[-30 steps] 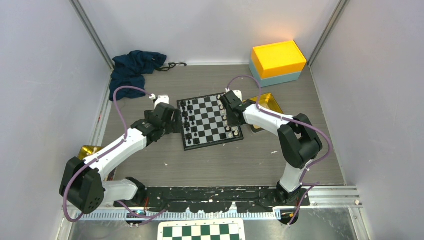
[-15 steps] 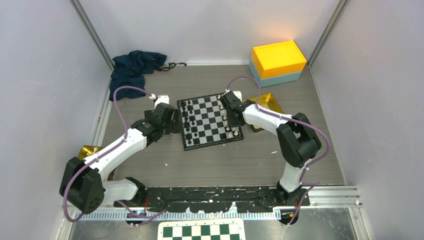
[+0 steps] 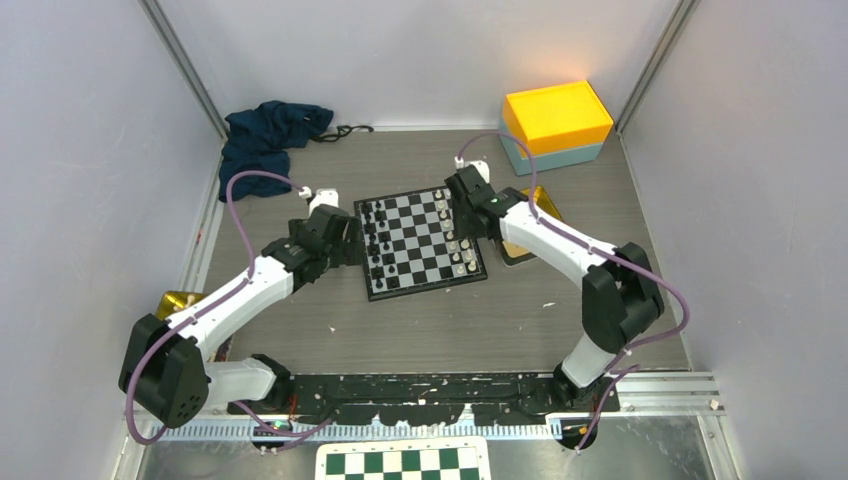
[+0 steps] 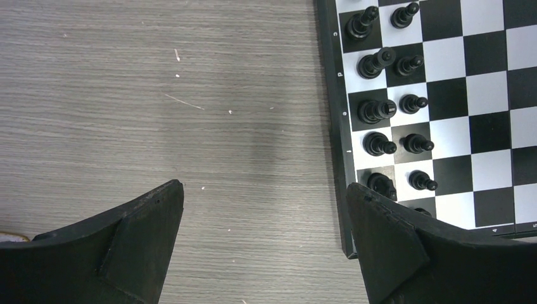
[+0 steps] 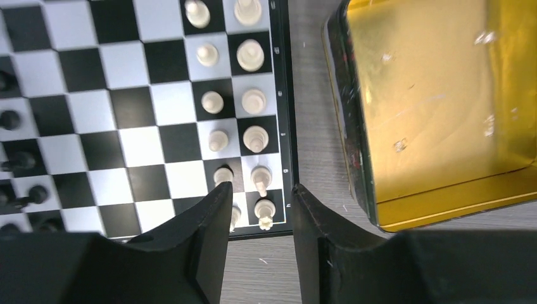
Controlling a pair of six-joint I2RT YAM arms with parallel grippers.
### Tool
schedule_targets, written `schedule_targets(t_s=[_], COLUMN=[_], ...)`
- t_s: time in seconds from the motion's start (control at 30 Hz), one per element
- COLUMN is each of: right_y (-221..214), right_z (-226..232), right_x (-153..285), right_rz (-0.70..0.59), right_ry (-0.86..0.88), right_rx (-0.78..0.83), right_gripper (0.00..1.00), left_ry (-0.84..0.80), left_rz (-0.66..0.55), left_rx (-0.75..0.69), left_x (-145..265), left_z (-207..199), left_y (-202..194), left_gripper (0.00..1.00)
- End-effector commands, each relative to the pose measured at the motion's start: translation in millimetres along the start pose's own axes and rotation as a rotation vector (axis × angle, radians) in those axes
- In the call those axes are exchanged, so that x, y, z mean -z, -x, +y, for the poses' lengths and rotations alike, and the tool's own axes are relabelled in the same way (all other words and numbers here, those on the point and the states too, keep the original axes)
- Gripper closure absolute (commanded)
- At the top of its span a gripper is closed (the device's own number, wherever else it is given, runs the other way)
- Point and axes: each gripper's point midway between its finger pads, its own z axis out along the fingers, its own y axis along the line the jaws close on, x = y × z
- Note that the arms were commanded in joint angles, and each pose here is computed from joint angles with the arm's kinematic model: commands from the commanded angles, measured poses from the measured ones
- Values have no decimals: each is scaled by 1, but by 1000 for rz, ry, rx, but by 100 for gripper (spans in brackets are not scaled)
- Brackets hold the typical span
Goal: Set up the chess pieces on the board
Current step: Place the chess piece on the chessboard, then reset both arms
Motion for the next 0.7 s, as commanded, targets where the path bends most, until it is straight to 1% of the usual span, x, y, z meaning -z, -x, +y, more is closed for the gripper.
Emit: schedule_targets(t_s=[0.0, 0.03, 0.1, 0.23, 0.47, 0.53, 0.67], right_y=[49, 53, 58, 65, 68, 66, 57], right_z=[-4, -7, -15, -35, -94, -115, -145], right_x=[43, 48, 54, 62, 63, 63, 61], right_rz=[-136, -151, -180, -216, -247, -258, -264], right_ry=[2, -8, -36, -77, -193, -237, -312], right_rx=[-2, -3, -11, -50, -177, -211, -239], right_gripper=[54, 54, 49, 48, 44, 42, 41], left_ry=[-5, -1, 13, 29, 75, 95, 145], left_rz=[-100, -105, -121, -145, -172, -182, -202], left_rx=[3, -1, -4, 14, 40, 34, 2], left_x=[11, 12, 15, 22, 26, 26, 26], left_z=[-4, -3, 1, 11, 36, 45, 61], left_y=[37, 39, 43, 47, 56, 60, 68], left_gripper=[0, 0, 0, 0, 0, 0, 0])
